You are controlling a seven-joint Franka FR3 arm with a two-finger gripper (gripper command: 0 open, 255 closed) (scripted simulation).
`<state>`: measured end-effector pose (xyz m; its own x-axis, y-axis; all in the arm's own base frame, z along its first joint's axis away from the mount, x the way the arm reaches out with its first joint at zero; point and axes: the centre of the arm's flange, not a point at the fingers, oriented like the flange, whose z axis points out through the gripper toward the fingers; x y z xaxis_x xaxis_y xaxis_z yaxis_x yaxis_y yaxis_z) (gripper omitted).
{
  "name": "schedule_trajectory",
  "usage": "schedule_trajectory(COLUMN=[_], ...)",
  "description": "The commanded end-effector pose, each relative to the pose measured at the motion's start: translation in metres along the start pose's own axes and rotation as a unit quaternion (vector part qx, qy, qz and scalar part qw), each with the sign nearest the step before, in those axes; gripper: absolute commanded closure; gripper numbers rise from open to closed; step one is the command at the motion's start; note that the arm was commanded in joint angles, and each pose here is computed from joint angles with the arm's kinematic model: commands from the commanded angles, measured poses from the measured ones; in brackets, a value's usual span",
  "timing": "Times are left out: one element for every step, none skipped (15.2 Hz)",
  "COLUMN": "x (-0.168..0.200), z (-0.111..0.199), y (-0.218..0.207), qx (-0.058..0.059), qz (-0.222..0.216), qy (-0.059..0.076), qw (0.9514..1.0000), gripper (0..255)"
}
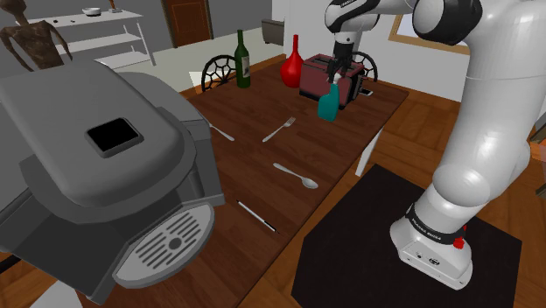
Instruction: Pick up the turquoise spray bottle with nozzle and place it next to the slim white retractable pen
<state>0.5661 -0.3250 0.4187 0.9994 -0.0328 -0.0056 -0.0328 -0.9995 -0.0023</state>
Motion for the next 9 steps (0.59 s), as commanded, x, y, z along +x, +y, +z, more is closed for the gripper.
schedule_trajectory(x=[0.0000,0.0000,0.0000,0.0000,0.0000,0.0000,0.0000,0.0000,0.0000], z=[0.0001,0.0000,0.0000,0.0000,0.0000,0.0000,0.0000,0.0000,0.0000], y=[0.0000,0.0000,0.0000,0.0000,0.0000,0.0000,0.0000,0.0000,0.0000], qx=[0.000,0.000,0.000,0.000,0.000,0.000,0.000,0.000,0.000], qz=[0.000,0.000,0.000,0.000,0.000,0.000,0.000,0.000,0.000], qy=[0.000,0.000,0.000,0.000,0.000,0.000,0.000,0.000,0.000], qw=[1.0000,1.0000,1.0000,1.0000,1.0000,1.0000,1.0000,1.0000,1.0000], gripper=[0,0,255,255,255,255,255,255,255])
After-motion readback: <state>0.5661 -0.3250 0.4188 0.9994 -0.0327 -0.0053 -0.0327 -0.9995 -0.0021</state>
